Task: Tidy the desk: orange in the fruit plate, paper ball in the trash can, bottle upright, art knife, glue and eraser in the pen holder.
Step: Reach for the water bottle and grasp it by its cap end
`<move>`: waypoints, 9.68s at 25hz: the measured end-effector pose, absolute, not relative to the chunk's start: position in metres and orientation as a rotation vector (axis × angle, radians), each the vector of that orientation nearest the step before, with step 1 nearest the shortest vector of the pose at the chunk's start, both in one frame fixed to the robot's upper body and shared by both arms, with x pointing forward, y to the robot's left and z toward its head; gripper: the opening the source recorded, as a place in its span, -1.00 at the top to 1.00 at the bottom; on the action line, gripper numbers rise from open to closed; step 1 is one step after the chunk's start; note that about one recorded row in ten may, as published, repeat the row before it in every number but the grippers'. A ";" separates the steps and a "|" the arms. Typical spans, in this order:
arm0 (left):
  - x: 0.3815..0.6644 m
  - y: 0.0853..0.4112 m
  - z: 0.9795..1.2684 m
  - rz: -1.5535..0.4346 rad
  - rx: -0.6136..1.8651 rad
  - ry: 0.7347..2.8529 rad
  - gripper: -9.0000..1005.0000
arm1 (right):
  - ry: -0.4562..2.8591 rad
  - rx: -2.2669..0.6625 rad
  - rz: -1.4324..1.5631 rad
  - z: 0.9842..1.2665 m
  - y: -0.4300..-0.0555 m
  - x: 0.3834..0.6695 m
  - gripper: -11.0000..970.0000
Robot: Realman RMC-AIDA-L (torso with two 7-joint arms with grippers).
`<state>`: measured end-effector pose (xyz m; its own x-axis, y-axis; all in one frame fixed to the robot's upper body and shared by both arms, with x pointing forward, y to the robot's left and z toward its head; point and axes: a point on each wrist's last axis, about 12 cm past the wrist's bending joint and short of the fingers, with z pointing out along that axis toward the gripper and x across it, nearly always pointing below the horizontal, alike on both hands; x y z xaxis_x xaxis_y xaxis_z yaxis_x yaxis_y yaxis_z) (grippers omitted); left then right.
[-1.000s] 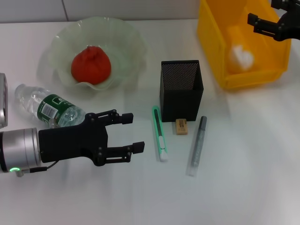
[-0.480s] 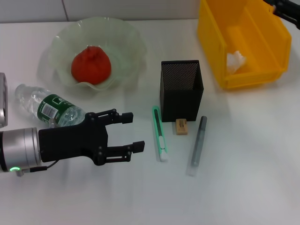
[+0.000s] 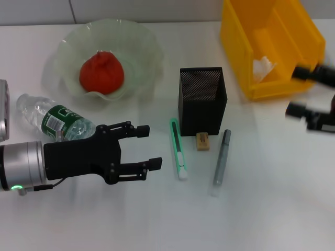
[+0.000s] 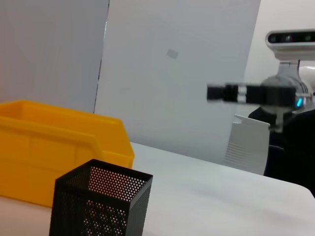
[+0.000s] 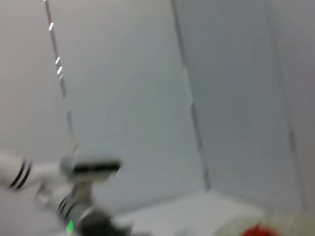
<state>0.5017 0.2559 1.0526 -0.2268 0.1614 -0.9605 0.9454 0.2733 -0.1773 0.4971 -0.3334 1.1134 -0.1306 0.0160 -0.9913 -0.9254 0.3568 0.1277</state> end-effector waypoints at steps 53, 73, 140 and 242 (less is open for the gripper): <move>0.560 0.332 1.138 -0.969 0.680 1.719 -0.55 | 1.605 -1.073 0.978 1.073 -0.291 0.501 -0.72; 0.566 0.337 1.127 -0.921 0.587 1.875 -0.55 | 1.590 -1.075 0.975 1.068 -0.287 0.500 -0.72; 0.623 0.244 1.224 -0.306 2.207 1.638 -0.54 | 1.642 -0.929 0.917 1.058 -0.284 0.514 -0.72; 0.546 0.403 1.104 -0.903 -0.321 2.288 -0.52 | 1.542 -1.080 0.873 1.063 -0.286 0.510 -0.72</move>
<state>0.5461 0.4026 1.1043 -0.7594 -0.4368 -0.4823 0.0102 0.7331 -0.6800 0.5101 -0.2863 1.0628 -0.0811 -0.2052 -0.9753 -0.9420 0.3355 0.0078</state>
